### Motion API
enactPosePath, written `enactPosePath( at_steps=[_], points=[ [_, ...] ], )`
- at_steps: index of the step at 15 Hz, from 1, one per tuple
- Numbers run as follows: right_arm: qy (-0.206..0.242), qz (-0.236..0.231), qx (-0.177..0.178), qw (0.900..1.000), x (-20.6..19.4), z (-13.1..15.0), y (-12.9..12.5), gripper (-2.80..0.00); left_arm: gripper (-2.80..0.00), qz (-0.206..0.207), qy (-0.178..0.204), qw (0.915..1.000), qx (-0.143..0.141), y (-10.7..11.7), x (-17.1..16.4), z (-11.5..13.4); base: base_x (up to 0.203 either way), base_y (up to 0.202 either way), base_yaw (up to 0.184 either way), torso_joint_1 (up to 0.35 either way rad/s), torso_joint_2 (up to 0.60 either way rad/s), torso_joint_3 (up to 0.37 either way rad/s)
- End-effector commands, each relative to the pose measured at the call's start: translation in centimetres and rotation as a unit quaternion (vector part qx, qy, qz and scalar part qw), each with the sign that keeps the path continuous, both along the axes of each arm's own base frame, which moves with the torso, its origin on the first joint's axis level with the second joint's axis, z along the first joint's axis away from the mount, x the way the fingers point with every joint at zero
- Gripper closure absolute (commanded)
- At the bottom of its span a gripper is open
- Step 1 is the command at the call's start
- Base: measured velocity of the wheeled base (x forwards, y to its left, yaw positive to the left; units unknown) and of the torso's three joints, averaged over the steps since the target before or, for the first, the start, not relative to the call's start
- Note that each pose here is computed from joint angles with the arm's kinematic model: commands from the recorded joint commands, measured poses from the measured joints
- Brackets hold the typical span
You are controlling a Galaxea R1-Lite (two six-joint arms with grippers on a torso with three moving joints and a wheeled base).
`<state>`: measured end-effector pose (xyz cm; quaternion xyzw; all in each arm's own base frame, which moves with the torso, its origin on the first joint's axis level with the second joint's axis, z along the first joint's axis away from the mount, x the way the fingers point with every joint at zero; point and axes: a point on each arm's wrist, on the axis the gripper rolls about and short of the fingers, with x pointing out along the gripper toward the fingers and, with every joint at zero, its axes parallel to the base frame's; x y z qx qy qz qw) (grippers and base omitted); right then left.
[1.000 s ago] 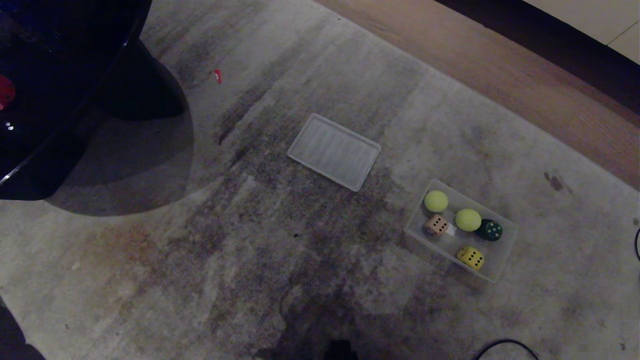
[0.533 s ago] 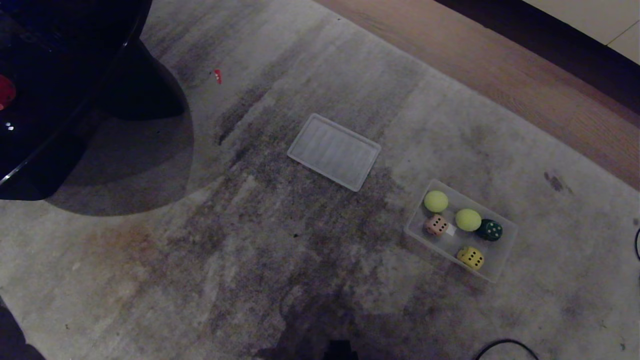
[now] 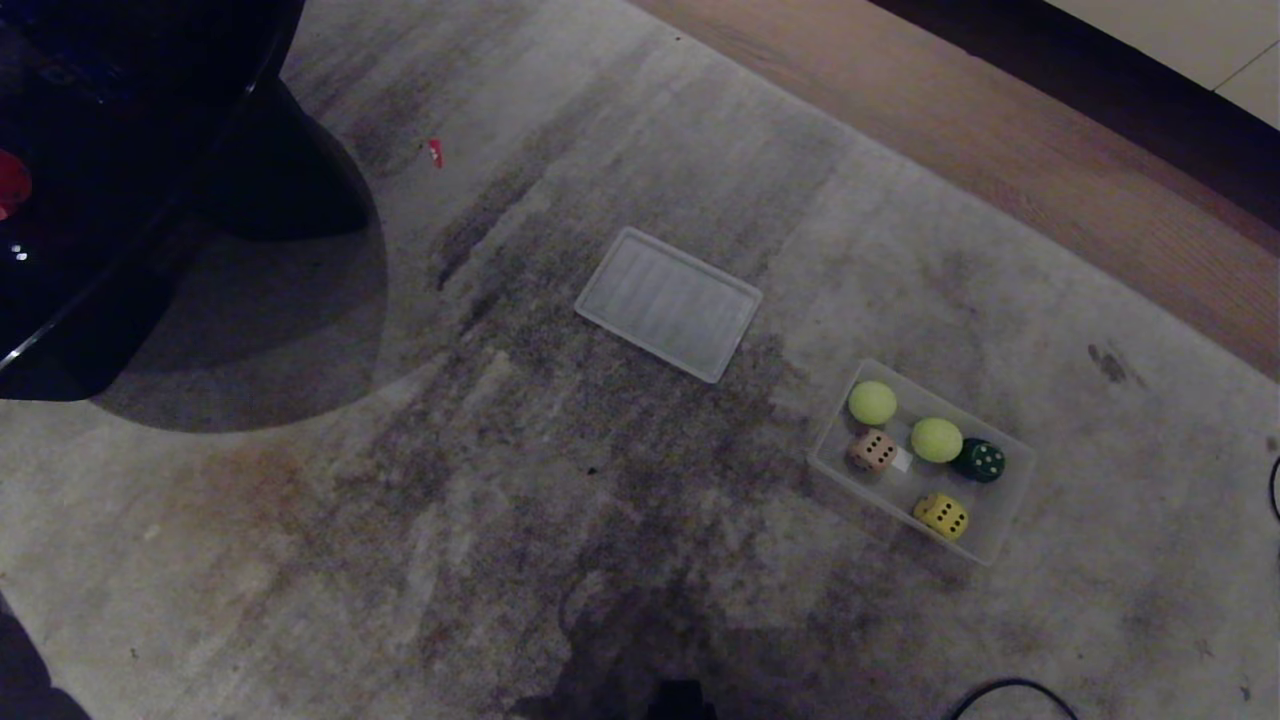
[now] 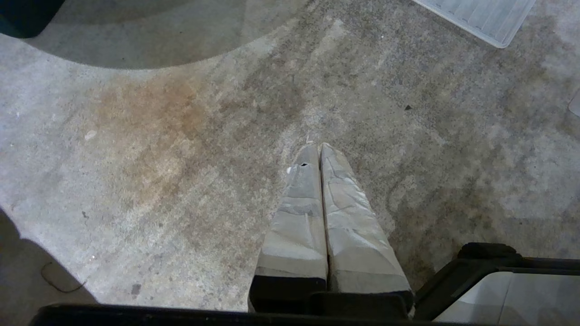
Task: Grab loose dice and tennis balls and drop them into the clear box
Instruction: Pick up toys out of the box
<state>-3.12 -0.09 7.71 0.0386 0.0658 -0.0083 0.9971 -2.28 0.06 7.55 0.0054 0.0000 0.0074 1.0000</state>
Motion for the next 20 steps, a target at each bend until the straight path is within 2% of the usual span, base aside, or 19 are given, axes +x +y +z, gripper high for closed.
enactPosePath(
  at_steps=[1,8,13,20],
  points=[
    [0.002,0.0,0.0,1.0,0.02,-0.02,0.0,0.0,0.0,0.001,0.002,1.0,-0.001,0.01,0.02,-0.04,0.0,0.0,0.0,0.0,0.0,0.0],
    [0.002,0.0,-0.003,1.0,0.03,-0.04,0.0,0.0,0.0,0.002,0.002,1.0,0.002,0.01,0.02,-0.04,0.0,0.0,0.0,0.001,0.0,0.011],
    [0.001,-0.003,-0.002,1.0,0.03,-0.02,-0.01,0.0,0.0,0.008,0.002,0.9999,-0.014,0.04,0.02,-0.05,0.0,0.0,0.0,0.001,0.0,0.19],
    [0.002,-0.002,-0.003,1.0,0.03,-0.03,-0.01,0.0,0.0,0.008,0.001,0.9999,-0.013,0.04,0.02,-0.04,0.0,0.0,0.0,0.002,0.0,0.201]
  ],
)
